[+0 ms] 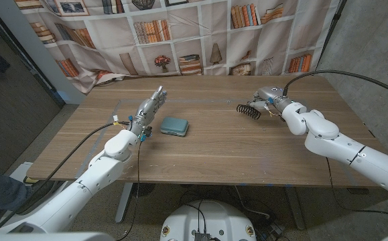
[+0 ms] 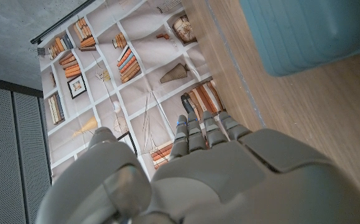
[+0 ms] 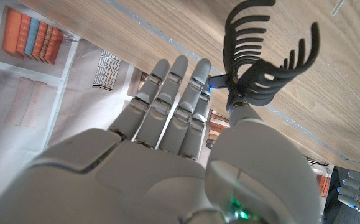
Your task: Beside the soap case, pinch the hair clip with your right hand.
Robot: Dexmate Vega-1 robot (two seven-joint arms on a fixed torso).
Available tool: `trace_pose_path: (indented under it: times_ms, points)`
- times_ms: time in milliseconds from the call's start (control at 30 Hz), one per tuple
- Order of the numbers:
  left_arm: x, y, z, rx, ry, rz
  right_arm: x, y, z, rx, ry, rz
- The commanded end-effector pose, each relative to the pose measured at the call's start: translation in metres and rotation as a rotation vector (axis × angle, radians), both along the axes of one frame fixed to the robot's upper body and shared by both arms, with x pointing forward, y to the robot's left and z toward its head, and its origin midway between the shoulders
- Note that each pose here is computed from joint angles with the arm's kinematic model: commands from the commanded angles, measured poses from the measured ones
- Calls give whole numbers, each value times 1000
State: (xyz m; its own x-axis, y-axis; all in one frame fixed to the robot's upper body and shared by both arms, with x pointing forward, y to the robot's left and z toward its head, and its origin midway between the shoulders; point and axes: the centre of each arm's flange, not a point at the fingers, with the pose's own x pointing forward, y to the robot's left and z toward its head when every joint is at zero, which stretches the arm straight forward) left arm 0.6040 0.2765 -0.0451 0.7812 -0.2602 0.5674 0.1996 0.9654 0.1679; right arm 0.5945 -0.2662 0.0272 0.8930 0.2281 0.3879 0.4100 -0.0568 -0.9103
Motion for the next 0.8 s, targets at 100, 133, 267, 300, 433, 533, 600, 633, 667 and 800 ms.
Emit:
trace_pose_path:
  times_ms: [100,133,267,300,433,533,600,633,667,800]
  points:
    - [1,-4,3,8,-2,-4,-2,1,5,1,-31,5]
    - [1,-4,3,8,-3,-3,-2,1,6,1,-34,5]
    - [2,-6,3,7,-3,-4,-3,0,7,1,-44,8]
    - [2,-7,3,6,-3,-4,-3,0,7,0,-49,9]
    - [2,-7,4,7,-6,-3,-3,1,9,0,-56,11]
    - [2,-7,4,6,-7,-3,-2,1,10,-2,-58,15]
    - [2,-7,5,5,-8,-3,-2,1,10,-2,-59,14]
    - [2,-7,5,6,-8,-3,-2,1,10,-3,-58,16]
    - [2,-7,4,6,-8,-3,-2,2,10,-3,-60,14]
    - [2,-7,4,5,-9,-3,-2,2,11,-7,-62,14]
